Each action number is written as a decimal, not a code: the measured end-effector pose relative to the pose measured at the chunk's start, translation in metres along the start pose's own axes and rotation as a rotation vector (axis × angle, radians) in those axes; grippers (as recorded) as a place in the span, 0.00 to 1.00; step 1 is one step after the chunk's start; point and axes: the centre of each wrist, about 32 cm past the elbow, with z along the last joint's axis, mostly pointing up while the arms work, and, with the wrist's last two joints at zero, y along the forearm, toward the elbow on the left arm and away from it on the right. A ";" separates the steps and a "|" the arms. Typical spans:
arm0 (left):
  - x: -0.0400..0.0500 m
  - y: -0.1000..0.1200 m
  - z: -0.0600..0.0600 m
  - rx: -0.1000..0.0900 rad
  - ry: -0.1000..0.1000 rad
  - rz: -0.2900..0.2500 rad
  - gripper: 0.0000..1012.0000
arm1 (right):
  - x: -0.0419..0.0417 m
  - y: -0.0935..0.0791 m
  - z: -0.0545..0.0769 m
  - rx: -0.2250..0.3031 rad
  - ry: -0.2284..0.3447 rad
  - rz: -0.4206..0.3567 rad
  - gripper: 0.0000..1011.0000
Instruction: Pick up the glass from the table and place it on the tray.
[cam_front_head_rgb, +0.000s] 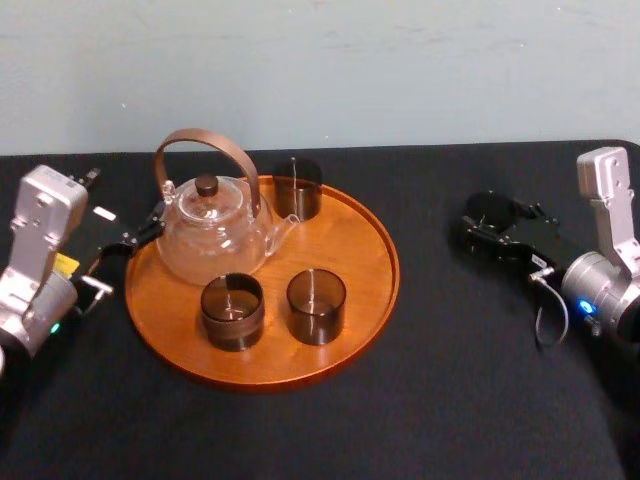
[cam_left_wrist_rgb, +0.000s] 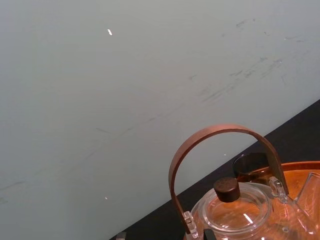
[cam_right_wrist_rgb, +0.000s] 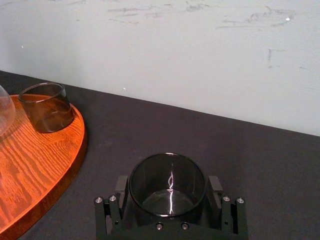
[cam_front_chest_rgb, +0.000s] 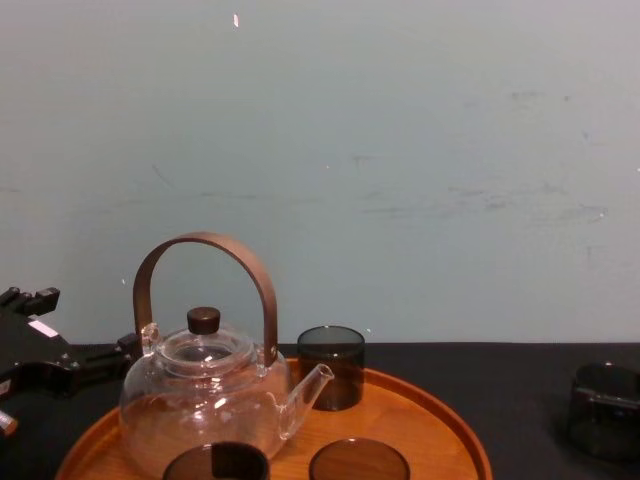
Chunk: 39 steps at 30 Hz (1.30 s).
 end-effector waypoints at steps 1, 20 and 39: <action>0.0000 0.000 0.000 0.000 0.000 0.000 0.99 | 0.0001 0.001 0.000 0.000 0.000 0.001 0.99; 0.0000 0.000 0.000 0.000 0.000 0.000 0.99 | -0.0005 0.014 -0.003 -0.013 -0.002 0.014 0.99; 0.0000 0.000 0.000 0.000 0.000 0.000 0.99 | 0.0001 0.013 -0.002 -0.011 0.000 0.013 0.90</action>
